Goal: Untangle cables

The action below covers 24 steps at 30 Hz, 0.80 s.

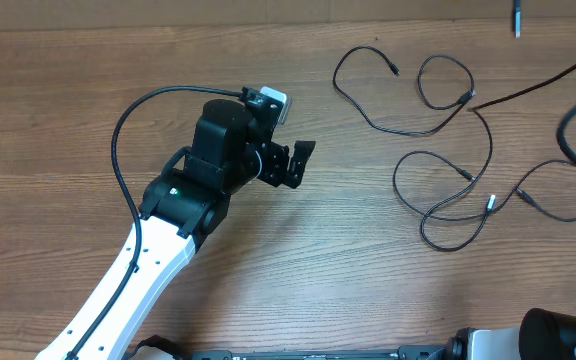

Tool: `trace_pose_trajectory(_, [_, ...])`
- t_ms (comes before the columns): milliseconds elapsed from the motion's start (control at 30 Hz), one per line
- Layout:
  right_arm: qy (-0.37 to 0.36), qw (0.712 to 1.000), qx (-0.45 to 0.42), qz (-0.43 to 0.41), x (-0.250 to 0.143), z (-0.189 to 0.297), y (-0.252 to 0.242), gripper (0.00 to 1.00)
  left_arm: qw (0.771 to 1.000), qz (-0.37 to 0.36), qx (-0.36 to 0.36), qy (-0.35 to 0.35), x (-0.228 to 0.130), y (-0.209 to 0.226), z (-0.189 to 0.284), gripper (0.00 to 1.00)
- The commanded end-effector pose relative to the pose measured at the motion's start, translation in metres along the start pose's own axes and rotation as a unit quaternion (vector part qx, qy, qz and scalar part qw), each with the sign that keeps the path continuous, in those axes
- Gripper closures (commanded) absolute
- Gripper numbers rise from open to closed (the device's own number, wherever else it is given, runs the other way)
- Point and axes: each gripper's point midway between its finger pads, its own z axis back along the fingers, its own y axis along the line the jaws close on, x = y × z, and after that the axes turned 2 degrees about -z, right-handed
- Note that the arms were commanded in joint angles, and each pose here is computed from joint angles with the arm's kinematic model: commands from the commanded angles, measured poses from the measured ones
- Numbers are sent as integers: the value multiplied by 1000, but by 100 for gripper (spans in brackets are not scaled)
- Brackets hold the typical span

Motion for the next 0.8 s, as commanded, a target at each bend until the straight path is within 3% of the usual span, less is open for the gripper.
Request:
trace_pose_trajectory(0, [-46,998,-50,-9,21,28,-17,96,1000,6,-26,4,-1,-10,-2,0])
trace_pose_trajectory(133, [-81,990,-115,-12,36,47,-39,96,999,-2,-39,5,-2,-17,-2,0])
trace_pose_trajectory(267, [-93,985,-147,-17,41,55,-52,96,997,-56,-59,9,-5,-37,-3,0])
trace_pose_trajectory(433, [-57,985,-160,-14,26,40,-61,96,986,-131,-93,36,-24,-70,-5,0])
trace_pose_trajectory(567, [-19,992,-123,-9,11,21,-49,96,978,-152,-115,85,-53,-82,-21,0])
trace_pose_trajectory(667, [9,995,-99,-8,-1,12,-41,96,975,-123,-138,123,-74,-90,-40,0])
trace_pose_trajectory(767, [26,995,-96,-7,-9,9,-40,96,976,23,-140,165,-90,-95,-63,0])
